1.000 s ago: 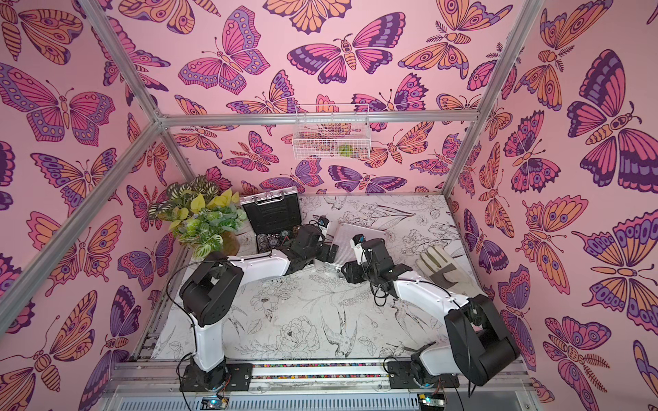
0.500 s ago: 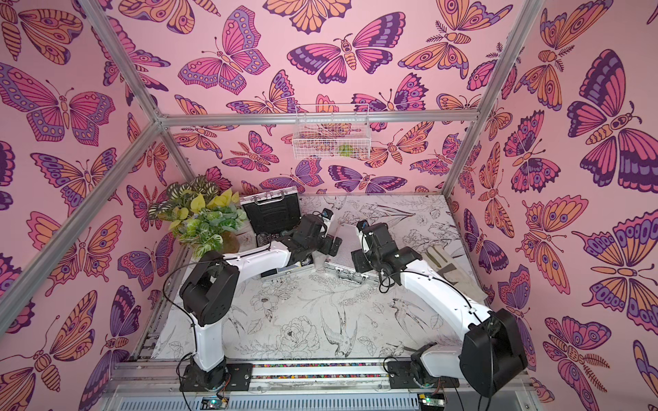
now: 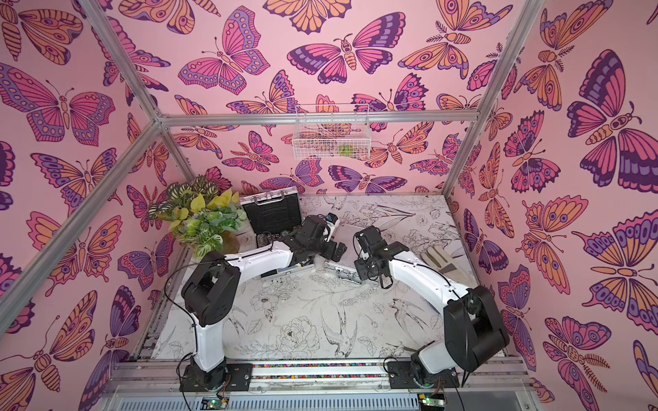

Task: Close the poker set cases
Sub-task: Adjust the poker set case at the center of the board.

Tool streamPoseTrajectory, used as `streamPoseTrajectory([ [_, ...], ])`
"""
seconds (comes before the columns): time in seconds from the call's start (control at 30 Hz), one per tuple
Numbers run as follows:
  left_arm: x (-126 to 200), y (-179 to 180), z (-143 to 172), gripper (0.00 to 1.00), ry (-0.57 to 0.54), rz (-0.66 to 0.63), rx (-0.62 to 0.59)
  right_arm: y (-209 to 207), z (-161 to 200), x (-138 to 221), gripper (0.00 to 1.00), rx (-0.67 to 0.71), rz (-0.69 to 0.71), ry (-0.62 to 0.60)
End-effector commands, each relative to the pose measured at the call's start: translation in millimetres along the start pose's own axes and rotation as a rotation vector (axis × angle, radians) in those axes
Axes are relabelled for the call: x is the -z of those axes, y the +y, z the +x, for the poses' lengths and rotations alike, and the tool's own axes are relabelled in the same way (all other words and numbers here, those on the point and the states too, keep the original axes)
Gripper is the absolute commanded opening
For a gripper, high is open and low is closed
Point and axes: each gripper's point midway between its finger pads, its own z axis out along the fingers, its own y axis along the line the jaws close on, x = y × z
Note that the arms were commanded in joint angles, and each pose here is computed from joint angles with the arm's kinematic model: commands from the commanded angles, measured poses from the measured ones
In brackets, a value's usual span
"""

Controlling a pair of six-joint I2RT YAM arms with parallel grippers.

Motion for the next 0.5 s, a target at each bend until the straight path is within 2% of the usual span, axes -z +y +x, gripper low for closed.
streamPoseTrajectory([
  [0.0,-7,-13,8,1.0,0.041,0.044,0.008,5,8,-8,0.65,-0.011,-0.039,0.042],
  [0.17,-12,-20,16,1.0,0.06,0.06,0.01,15,20,-23,0.65,-0.015,-0.108,0.102],
  [0.47,-40,-14,55,0.99,0.156,0.067,0.052,21,40,-59,0.65,-0.091,-0.218,0.231],
])
